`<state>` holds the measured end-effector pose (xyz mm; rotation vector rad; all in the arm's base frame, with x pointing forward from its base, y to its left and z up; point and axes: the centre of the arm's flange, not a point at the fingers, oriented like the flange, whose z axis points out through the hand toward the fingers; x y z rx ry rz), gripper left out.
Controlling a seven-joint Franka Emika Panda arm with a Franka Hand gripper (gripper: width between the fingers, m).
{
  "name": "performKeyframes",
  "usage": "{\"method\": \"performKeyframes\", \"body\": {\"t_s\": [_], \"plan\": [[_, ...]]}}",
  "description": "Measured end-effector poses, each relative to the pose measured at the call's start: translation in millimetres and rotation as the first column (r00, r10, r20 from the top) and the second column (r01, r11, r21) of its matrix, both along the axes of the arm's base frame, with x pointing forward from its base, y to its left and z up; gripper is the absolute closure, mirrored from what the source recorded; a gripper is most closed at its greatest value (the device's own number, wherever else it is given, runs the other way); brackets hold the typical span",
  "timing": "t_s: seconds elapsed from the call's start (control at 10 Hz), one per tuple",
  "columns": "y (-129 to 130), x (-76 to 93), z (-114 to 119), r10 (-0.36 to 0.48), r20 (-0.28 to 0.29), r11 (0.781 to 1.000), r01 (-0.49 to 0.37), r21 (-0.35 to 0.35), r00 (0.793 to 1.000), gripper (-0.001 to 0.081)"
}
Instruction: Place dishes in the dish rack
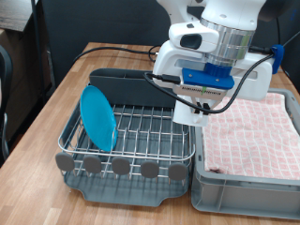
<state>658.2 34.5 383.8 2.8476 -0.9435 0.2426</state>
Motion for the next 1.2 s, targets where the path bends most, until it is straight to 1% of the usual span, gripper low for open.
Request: {"method": "performKeyframes", "body": {"t_s": [0.3, 0.7, 0.8, 1.0, 1.2], "plan": [[-8.7, 19.0, -14.2, 0.004, -0.018, 1.000, -0.004, 0.004, 1.000, 0.0735], [-19.3, 43.8, -46.6, -0.004, -0.050, 1.000, 0.005, 0.023, 0.999, 0.0735], [-20.0, 48.9, -54.3, -0.014, -0.059, 0.999, 0.016, 0.032, 0.998, 0.0735], [-19.4, 57.6, -68.4, -0.027, -0.075, 0.997, 0.032, 0.074, 0.997, 0.0735], [-20.7, 63.4, -79.9, -0.032, -0.086, 0.994, 0.041, 0.105, 0.996, 0.0735]]}}
